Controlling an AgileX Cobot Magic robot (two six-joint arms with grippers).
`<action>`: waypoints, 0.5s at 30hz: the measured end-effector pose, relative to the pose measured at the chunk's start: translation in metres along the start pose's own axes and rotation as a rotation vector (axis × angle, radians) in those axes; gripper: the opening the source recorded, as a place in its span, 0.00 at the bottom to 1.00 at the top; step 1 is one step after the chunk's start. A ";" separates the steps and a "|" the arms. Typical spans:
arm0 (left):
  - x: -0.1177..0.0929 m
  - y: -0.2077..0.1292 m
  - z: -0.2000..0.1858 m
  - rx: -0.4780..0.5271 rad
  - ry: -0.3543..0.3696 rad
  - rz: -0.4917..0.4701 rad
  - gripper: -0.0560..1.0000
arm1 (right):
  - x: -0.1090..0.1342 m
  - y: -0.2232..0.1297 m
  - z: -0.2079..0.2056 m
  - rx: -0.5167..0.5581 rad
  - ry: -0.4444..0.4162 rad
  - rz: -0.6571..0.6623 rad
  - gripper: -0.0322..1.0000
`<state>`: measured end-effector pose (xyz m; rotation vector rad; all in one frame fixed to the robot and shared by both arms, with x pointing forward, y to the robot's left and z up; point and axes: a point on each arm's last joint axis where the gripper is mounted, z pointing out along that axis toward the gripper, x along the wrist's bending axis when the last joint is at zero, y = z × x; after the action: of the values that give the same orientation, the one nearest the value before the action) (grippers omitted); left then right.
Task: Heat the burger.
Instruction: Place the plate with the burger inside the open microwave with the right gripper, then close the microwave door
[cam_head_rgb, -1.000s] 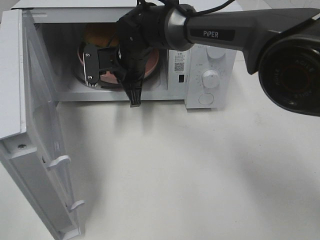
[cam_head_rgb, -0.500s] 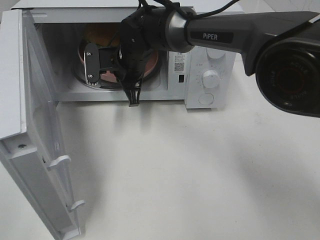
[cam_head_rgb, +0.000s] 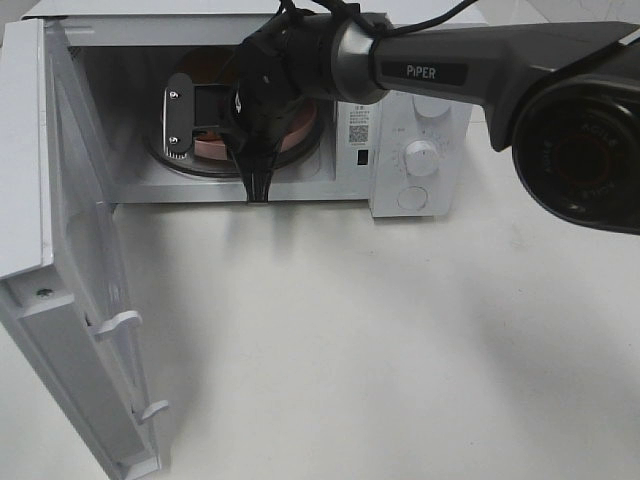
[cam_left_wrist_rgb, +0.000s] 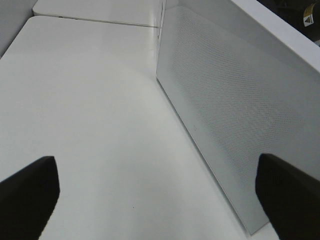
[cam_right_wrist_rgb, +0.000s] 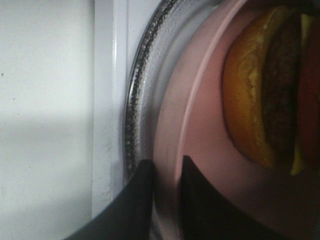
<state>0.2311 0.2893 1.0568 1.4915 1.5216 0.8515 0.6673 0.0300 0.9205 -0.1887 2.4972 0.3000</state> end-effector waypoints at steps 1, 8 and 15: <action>0.000 0.000 0.000 0.000 0.000 0.000 0.99 | 0.000 0.000 0.000 0.000 0.000 0.000 0.21; 0.000 0.000 0.000 0.000 0.000 0.000 0.99 | 0.005 -0.002 0.003 0.001 0.008 0.009 0.44; 0.000 0.000 0.000 0.000 0.000 0.000 0.99 | 0.013 -0.005 0.008 0.018 0.039 0.015 0.61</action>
<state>0.2311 0.2893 1.0568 1.4915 1.5216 0.8515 0.6619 0.0258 0.9058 -0.1699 2.5397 0.2823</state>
